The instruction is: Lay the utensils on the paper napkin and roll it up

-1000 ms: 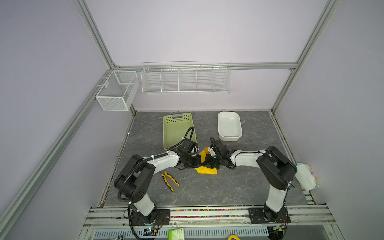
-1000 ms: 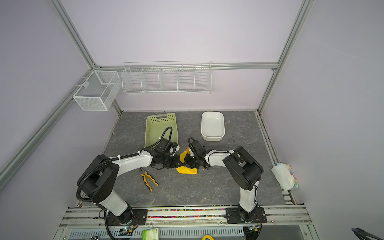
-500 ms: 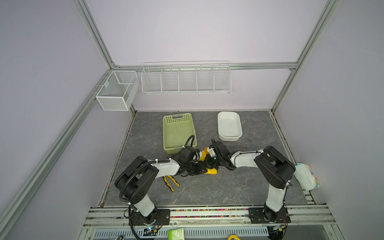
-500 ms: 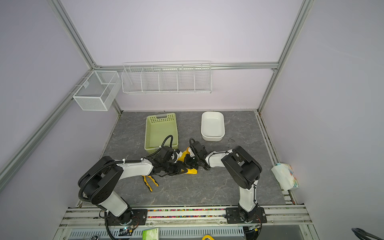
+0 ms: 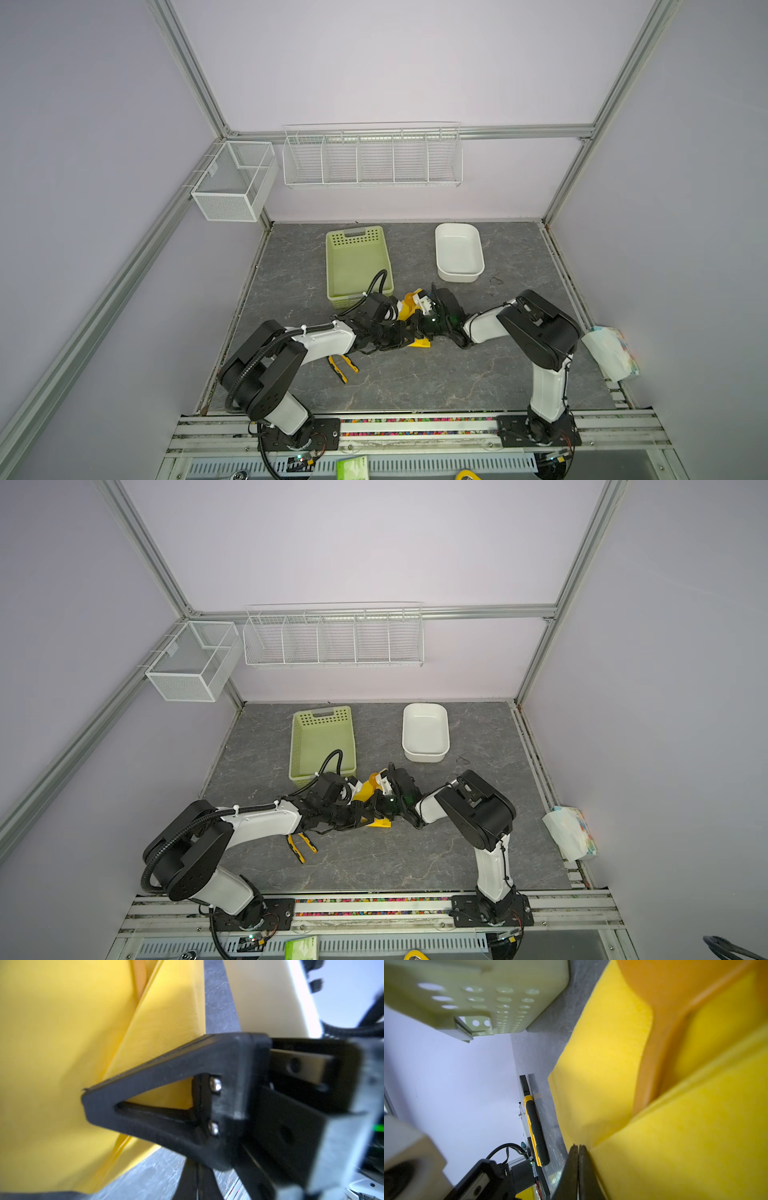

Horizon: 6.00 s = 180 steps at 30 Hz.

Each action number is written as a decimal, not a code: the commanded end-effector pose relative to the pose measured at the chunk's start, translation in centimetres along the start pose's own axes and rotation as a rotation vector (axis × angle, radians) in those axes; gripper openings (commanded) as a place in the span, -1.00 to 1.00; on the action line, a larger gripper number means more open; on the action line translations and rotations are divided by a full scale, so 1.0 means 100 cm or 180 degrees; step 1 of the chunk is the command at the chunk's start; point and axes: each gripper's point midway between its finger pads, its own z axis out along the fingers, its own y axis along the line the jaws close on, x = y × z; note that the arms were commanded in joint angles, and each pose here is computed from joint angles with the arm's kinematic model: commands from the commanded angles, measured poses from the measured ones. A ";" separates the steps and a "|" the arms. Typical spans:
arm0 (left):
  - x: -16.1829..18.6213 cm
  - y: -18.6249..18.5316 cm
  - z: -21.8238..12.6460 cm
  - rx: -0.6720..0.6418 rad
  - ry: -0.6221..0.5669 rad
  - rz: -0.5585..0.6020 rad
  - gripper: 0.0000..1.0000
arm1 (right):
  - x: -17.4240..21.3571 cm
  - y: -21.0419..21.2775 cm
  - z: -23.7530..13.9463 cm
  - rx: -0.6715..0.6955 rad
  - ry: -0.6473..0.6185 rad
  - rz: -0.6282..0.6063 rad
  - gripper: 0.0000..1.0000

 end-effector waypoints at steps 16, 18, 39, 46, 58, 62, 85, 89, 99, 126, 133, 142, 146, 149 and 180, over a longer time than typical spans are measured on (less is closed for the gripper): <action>-0.033 0.012 -0.040 -0.0308 -0.0299 0.0119 -1.00 | 0.007 -0.002 -0.001 -0.0447 -0.0012 0.0183 -0.85; -0.035 0.013 -0.041 -0.0324 -0.0305 0.0124 -1.00 | 0.007 0.004 -0.006 -0.0363 -0.0006 0.0098 -0.85; -0.052 0.015 -0.032 -0.0317 -0.0240 0.0143 -1.00 | 0.009 0.006 -0.031 0.0075 -0.0016 -0.0130 -0.85; -0.053 0.016 -0.031 -0.0323 -0.0226 0.0144 -1.00 | 0.007 0.027 -0.039 -0.0058 -0.0022 -0.0313 -0.85; -0.054 0.014 -0.031 -0.0306 -0.0225 0.0159 -1.00 | -0.023 0.018 -0.118 0.1315 -0.0574 -0.0612 -0.73; -0.054 0.015 -0.029 -0.0299 -0.0222 0.0151 -1.00 | -0.030 -0.003 -0.163 0.1810 -0.0878 -0.0502 -0.70; -0.023 -0.007 0.007 0.0035 0.0251 0.0290 -1.00 | -0.014 -0.073 -0.158 0.1662 -0.0458 0.0252 -0.20; -0.025 0.002 0.010 -0.0101 0.0251 0.0271 -1.00 | -0.014 -0.082 -0.151 0.1602 -0.0403 0.0342 -0.17; -0.023 0.018 0.016 -0.0308 0.0301 0.0252 -1.00 | -0.022 -0.080 -0.143 0.1203 -0.0454 0.0403 -0.20; -0.023 0.029 0.023 -0.0343 0.0369 0.0172 -1.00 | -0.032 -0.010 -0.143 0.1163 -0.0584 -0.0036 -0.86; -0.021 0.028 0.026 -0.0295 0.0403 0.0149 -1.00 | -0.037 0.018 -0.131 0.1032 -0.0581 -0.0143 -0.86; -0.022 0.026 0.028 -0.0263 0.0405 0.0138 -1.00 | -0.038 0.045 -0.105 0.0811 -0.0458 -0.0242 -0.86; -0.025 0.023 0.023 -0.0295 0.0326 0.0169 -1.00 | -0.034 0.048 -0.089 0.0783 -0.0359 -0.0264 -0.86; -0.031 0.021 0.013 -0.0337 0.0213 0.0178 -1.00 | -0.031 0.046 -0.079 0.0801 -0.0302 -0.0268 -0.86; -0.088 0.036 0.011 -0.0473 -0.0060 0.0003 -0.63 | -0.028 0.037 -0.069 0.0850 -0.0226 -0.0260 -0.86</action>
